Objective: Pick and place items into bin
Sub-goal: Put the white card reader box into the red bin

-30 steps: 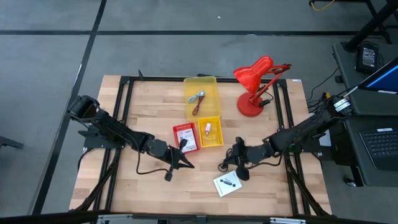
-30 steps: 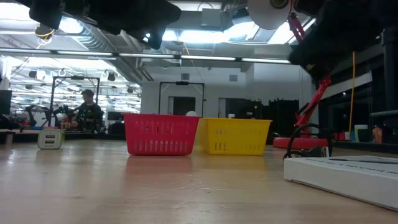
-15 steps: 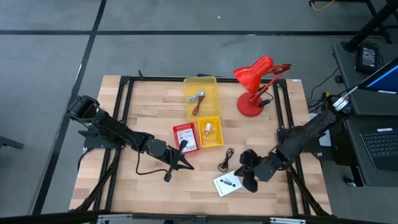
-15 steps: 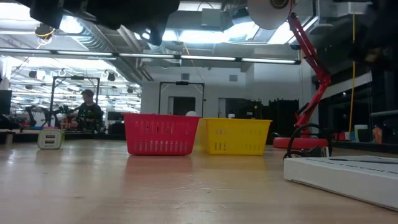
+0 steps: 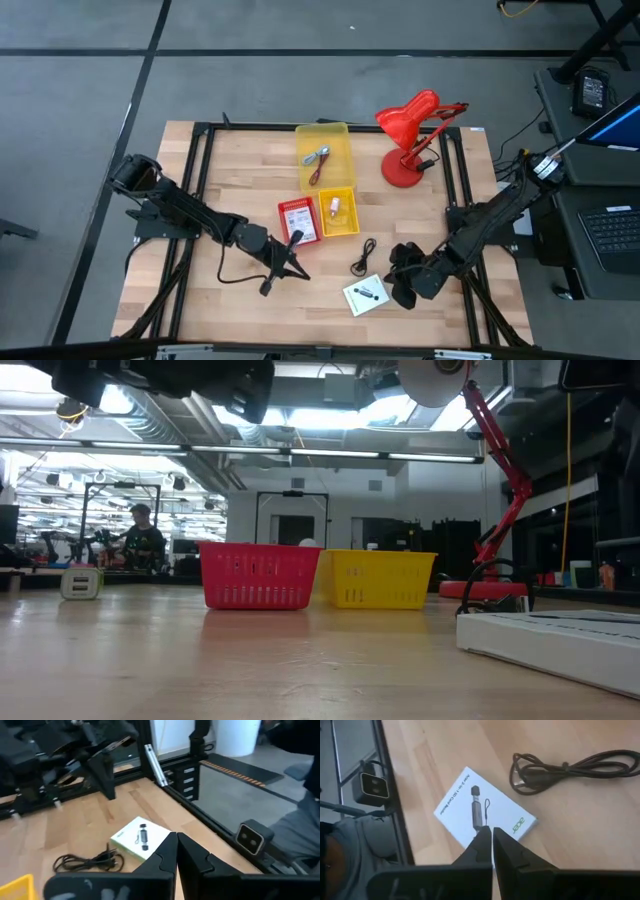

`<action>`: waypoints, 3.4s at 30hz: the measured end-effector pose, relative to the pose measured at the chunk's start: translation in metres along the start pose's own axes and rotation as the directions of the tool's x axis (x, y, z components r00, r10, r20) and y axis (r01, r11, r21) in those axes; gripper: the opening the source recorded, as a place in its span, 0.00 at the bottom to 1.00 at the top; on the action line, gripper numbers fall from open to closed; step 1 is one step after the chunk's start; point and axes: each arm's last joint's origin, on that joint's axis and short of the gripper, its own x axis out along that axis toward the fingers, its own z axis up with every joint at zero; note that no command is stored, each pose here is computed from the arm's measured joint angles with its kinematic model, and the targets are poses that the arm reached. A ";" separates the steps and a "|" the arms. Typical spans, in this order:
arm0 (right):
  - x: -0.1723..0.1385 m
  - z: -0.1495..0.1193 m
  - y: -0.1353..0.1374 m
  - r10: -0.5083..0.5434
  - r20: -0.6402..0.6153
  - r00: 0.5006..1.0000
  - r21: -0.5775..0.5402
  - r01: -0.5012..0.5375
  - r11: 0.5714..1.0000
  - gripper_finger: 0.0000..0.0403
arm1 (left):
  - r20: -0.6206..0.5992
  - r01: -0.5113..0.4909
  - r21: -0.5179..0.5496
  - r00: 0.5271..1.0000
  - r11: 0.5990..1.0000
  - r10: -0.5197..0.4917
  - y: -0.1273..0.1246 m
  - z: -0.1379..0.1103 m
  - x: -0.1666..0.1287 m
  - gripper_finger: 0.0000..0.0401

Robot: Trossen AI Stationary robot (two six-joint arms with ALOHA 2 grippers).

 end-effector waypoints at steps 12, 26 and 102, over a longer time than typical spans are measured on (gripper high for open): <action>0.031 -0.010 0.002 -0.030 -0.035 0.999 0.007 0.030 1.000 0.00 | 0.000 0.072 0.008 0.997 0.997 -0.072 -0.002 -0.025 0.042 0.01; 0.055 -0.021 -0.004 -0.103 -0.060 0.993 -0.016 0.102 0.995 0.00 | -0.042 0.079 -0.051 0.996 0.996 -0.081 -0.002 -0.040 0.064 0.01; 0.088 -0.006 -0.012 -0.136 0.065 0.989 0.222 0.119 0.968 0.00 | -0.352 0.068 0.629 0.913 0.774 0.206 -0.029 -0.059 0.063 0.38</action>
